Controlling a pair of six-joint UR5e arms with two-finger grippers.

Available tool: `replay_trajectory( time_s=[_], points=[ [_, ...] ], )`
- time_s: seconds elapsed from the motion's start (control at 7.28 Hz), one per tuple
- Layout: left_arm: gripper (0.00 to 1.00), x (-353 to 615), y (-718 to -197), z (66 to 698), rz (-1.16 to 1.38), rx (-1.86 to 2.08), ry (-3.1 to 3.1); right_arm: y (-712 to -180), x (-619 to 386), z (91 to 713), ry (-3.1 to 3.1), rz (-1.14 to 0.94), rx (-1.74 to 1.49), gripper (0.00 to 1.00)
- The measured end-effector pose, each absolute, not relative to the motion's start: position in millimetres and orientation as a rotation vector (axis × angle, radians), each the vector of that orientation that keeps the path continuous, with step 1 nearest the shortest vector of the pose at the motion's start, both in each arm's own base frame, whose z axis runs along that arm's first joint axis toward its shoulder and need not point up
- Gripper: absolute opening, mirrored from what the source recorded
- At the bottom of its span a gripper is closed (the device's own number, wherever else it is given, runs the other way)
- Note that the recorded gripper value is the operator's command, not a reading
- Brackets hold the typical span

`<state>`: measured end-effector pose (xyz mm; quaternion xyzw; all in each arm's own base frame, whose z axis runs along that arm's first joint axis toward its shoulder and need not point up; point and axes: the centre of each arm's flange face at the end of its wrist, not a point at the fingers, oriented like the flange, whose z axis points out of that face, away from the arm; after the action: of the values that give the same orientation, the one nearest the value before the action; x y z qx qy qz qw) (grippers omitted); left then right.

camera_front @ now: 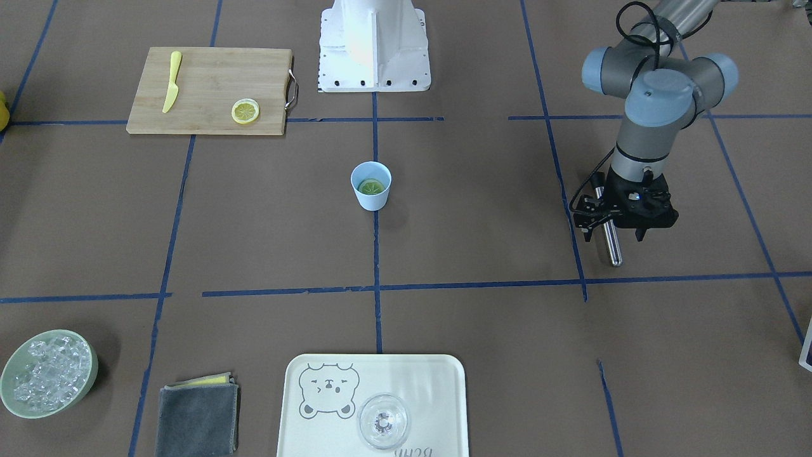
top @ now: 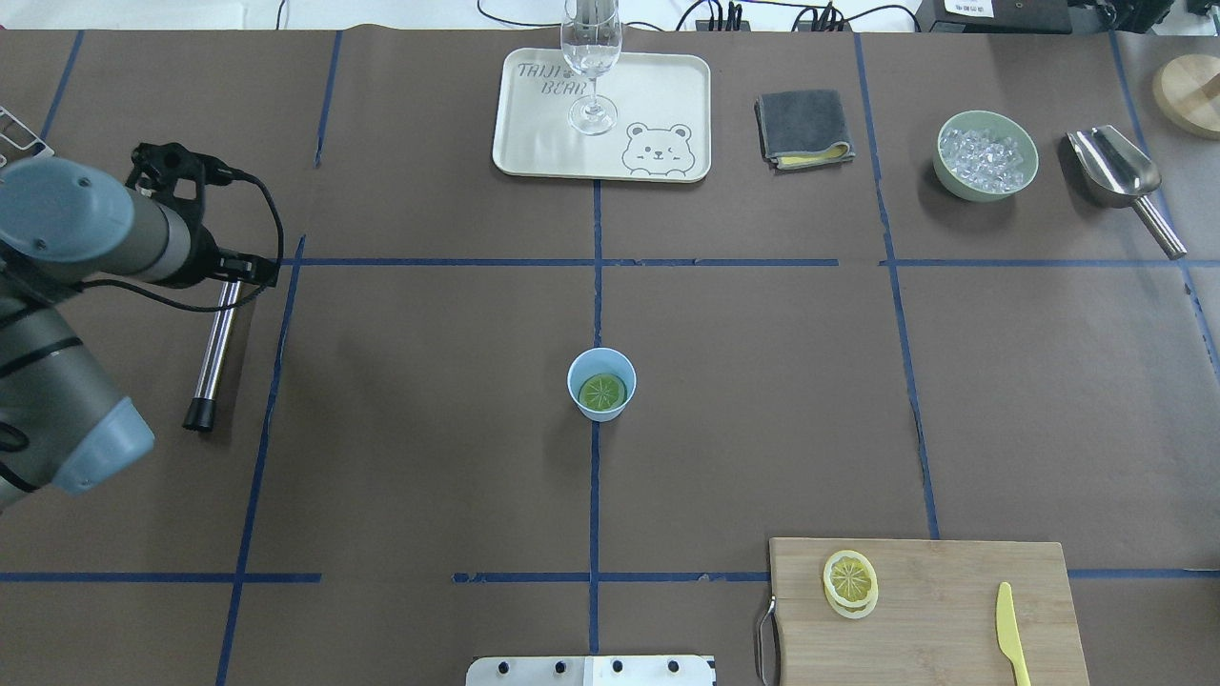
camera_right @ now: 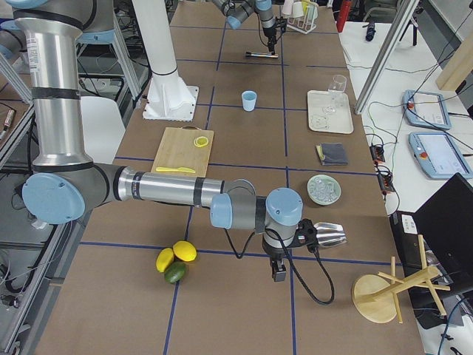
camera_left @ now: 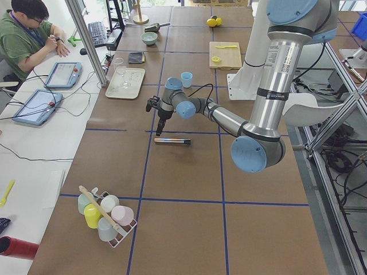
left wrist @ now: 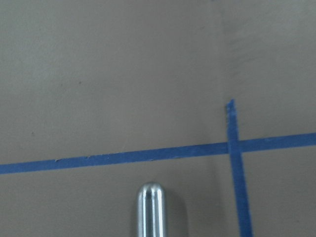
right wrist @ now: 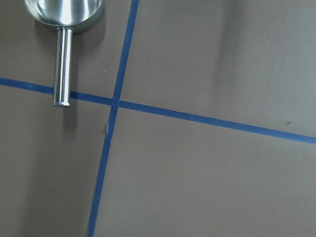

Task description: Squeeze lemon into cup

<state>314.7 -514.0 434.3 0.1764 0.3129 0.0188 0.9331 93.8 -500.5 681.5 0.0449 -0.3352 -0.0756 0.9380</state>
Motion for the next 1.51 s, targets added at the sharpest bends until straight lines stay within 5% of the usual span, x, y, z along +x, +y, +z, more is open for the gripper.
replay_trajectory(
  time_s=[0.69, 1.1, 1.51],
  points=[
    [1.0, 21.8, -574.6, 498.9, 0.372, 0.334, 0.555, -500.5, 93.7, 684.1, -0.685, -0.153, 0.087, 1.0],
    [1.0, -54.7, -535.8, 595.9, 0.307, 0.142, 0.681, -500.6, 93.7, 684.5, -0.686, -0.153, 0.087, 1.0],
    [1.0, -84.2, -502.8, 610.0, 0.264, 0.174, 0.797, -500.5, 93.7, 684.6, -0.686, -0.153, 0.086, 1.0]
  ],
)
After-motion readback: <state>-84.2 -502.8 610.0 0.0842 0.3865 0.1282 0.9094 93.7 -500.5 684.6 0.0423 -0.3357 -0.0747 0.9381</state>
